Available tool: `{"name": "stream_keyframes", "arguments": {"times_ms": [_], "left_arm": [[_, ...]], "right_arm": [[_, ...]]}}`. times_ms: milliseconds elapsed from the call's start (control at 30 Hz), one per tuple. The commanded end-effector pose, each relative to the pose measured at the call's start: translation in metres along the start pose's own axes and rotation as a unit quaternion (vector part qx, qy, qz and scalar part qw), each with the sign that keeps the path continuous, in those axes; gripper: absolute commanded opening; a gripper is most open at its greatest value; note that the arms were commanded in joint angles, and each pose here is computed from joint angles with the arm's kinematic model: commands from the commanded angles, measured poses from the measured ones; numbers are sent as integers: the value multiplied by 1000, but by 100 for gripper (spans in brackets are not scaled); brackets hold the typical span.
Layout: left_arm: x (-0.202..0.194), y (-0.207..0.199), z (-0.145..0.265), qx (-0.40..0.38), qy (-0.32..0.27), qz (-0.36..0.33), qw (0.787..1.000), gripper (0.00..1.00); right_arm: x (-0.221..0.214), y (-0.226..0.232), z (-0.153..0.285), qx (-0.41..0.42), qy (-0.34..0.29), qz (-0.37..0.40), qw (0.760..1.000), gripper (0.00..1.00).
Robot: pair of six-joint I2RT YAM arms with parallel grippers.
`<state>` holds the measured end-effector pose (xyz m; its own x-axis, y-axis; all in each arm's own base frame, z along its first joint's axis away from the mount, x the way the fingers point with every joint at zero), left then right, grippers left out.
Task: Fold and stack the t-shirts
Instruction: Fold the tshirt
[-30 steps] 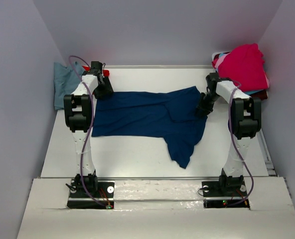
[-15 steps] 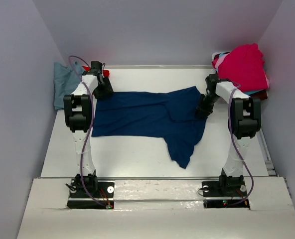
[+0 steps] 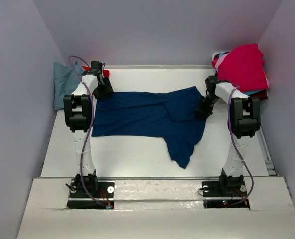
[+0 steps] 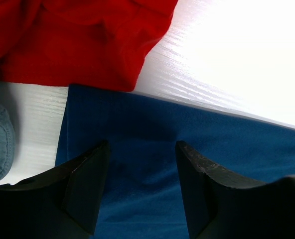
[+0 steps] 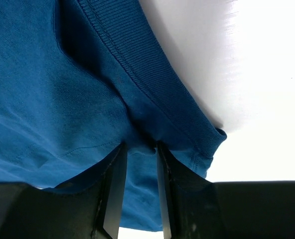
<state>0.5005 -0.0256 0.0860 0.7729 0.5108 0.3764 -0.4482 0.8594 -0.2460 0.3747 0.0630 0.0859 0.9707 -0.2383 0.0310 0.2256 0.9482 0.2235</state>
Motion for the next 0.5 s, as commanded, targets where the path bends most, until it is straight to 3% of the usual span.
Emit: {"name": "stream_keyframes", "arguments": {"times_ms": [0,67,233,467], "left_arm": [[-1,10,-7,17,12,-1,1000,68],[-1,10,-7,17,12,-1,1000,68],[-1,11,-7,17,11,-1,1000,68],[1,16,-8,23,10,3,1000,68]], "right_arm": [[2,4,-6,4,-3,8,1000,28],[4,5,-5,5,-5,9,1000,19],[6,5,-3,5,-6,10,1000,8],[6,6,7,1,-15,12,1000,7]]}}
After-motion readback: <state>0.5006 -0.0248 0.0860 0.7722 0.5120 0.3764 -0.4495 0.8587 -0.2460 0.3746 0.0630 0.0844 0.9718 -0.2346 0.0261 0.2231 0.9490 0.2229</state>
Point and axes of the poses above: each gripper's point midway between its finger pads, its own z axis back along the fingers, its own y axis along the line the jaws close on, x = y × z, the point moved 6 cm from there along z, back along the fingers, and after that the axes turned 10 degrees about z, right-handed, at the moved point
